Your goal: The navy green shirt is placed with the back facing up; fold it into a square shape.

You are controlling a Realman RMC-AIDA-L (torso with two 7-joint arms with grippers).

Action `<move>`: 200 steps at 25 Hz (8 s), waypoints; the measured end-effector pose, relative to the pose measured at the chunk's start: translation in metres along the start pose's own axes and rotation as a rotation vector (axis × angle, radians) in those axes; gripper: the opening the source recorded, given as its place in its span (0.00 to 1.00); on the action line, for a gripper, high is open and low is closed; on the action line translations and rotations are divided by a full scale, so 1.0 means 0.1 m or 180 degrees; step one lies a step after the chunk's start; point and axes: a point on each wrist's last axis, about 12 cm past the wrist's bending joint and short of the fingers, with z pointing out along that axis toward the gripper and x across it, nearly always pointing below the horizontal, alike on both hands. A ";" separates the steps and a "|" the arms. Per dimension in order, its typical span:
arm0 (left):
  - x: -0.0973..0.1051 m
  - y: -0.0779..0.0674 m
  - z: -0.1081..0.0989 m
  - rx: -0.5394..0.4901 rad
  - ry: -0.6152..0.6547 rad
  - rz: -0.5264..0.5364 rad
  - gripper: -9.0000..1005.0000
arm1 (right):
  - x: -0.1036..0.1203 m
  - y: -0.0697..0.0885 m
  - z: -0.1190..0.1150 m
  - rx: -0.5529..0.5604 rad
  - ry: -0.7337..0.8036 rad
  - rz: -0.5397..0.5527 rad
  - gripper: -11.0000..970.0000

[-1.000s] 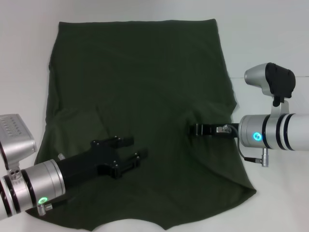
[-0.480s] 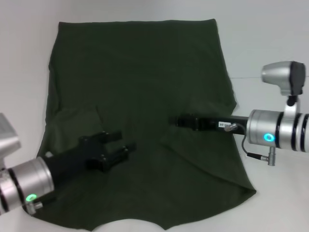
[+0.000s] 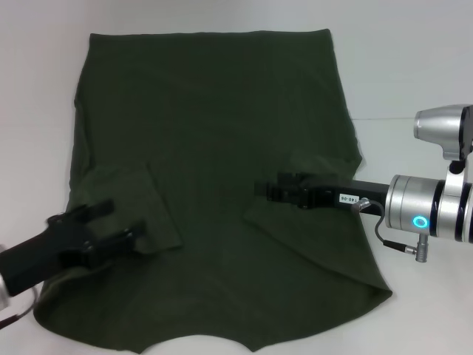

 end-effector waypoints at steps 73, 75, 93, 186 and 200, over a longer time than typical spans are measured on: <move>0.43 0.14 -0.68 -0.0818 0.0459 -0.0007 0.03 | -0.14 -0.10 -0.22 0.0068 -0.0074 0.0085 0.77; 0.42 0.14 -0.68 -0.0796 0.0426 -0.0010 0.03 | -0.16 -0.14 -0.33 0.0077 0.0025 0.0256 0.77; 0.31 0.07 -0.59 -0.0542 0.0205 0.0037 0.03 | 0.22 -0.37 -1.35 0.0245 0.0536 0.1679 0.77; 0.22 0.11 -0.48 -0.0509 0.0173 0.0100 0.03 | 0.50 -0.36 -1.12 0.0562 0.1041 0.1966 0.69; 0.21 0.12 -0.47 -0.0525 0.0179 0.0108 0.02 | 0.47 -0.37 -1.11 0.0577 0.1018 0.2006 0.65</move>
